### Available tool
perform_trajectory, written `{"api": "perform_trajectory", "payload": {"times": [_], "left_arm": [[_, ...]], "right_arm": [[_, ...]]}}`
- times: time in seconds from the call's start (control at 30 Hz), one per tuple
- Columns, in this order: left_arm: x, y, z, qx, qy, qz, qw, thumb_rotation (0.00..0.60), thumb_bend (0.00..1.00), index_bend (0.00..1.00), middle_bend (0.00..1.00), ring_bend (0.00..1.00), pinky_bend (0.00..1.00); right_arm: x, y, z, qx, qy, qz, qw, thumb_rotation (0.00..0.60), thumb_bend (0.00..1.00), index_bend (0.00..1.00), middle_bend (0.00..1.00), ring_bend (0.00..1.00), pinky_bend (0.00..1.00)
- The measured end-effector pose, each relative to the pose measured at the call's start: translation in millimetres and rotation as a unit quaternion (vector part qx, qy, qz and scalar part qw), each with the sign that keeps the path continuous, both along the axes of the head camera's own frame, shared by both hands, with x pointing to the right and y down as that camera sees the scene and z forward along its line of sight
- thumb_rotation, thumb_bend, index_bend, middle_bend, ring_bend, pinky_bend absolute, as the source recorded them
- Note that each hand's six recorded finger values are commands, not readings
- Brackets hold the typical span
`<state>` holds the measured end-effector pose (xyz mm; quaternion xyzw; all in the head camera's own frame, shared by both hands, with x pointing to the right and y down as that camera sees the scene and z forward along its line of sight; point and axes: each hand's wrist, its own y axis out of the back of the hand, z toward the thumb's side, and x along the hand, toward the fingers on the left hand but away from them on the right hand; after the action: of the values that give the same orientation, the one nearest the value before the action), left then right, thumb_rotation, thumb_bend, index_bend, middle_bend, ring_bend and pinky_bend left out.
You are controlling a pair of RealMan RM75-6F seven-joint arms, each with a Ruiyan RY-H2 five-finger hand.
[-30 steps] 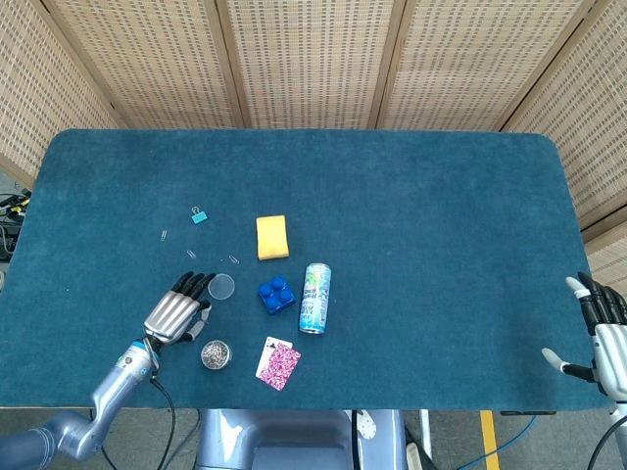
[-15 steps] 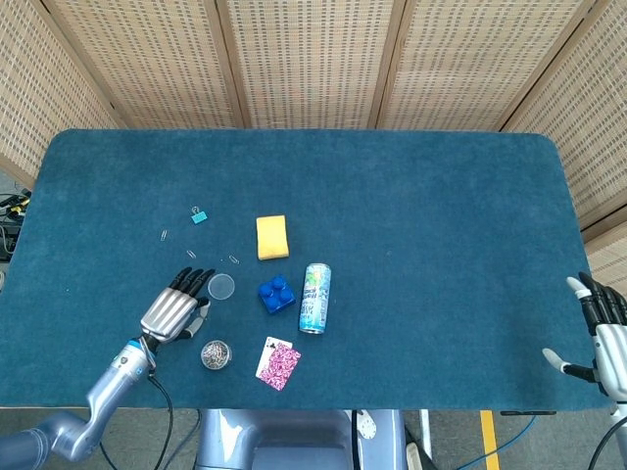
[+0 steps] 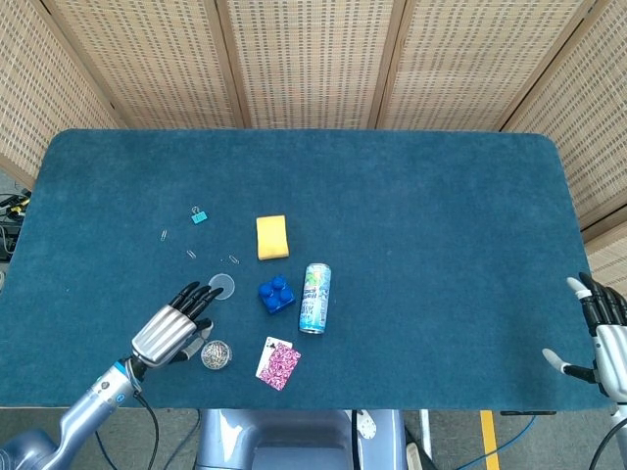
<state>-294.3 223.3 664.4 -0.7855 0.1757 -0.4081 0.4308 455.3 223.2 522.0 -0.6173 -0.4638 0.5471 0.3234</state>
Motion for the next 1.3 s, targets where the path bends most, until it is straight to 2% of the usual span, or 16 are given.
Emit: {"api": "perform_trajectory", "payload": {"times": [0.1,0.37,0.57,0.7,1.07,1.2,1.3], "left_arm": [[2.3,11.9,1.7,-0.007,-0.001,0.012,0.9999,0.600,0.50,0.73,0.00,0.00,0.00],[7.6,19.6,7.4,-0.017,0.004,0.016,0.9997,0.600,0.50,0.71,0.00,0.00,0.00],[7.8,19.1,8.5,-0.020,0.007,0.010,0.9997,0.600,0.48,0.46,0.00,0.00,0.00],[7.2,19.7,9.8,-0.027,0.005,0.010,0.9996,0.600,0.40,0.32,0.00,0.00,0.00],[7.0,17.4,5.6,-0.029,0.016,0.000,0.9994,0.600,0.34,0.24,0.00,0.00,0.00],[4.0,9.7,-4.1,-0.018,0.031,-0.016,0.9992,0.600,0.28,0.13,0.00,0.00,0.00],[-10.5,-4.4,-21.2,0.009,0.037,-0.054,0.9978,0.600,0.20,0.02,0.00,0.00,0.00]], "right_arm": [[0.5,-0.3,0.1,0.000,-0.001,0.001,1.0000,0.600,0.00,0.01,0.00,0.00,0.00],[1.0,-0.4,-0.4,0.000,-0.002,0.001,1.0000,0.600,0.00,0.01,0.00,0.00,0.00],[1.4,-0.4,-0.7,0.001,-0.002,0.002,1.0000,0.600,0.00,0.01,0.00,0.00,0.00],[1.3,-0.4,-0.5,0.001,-0.001,0.001,1.0000,0.600,0.00,0.01,0.00,0.00,0.00],[1.5,-0.3,-1.1,0.002,-0.002,0.002,1.0000,0.600,0.00,0.01,0.00,0.00,0.00],[1.8,-0.4,-1.5,0.002,-0.003,0.002,1.0000,0.600,0.00,0.01,0.00,0.00,0.00],[1.5,-0.4,-2.1,0.003,-0.005,0.002,1.0000,0.600,0.00,0.01,0.00,0.00,0.00]]}}
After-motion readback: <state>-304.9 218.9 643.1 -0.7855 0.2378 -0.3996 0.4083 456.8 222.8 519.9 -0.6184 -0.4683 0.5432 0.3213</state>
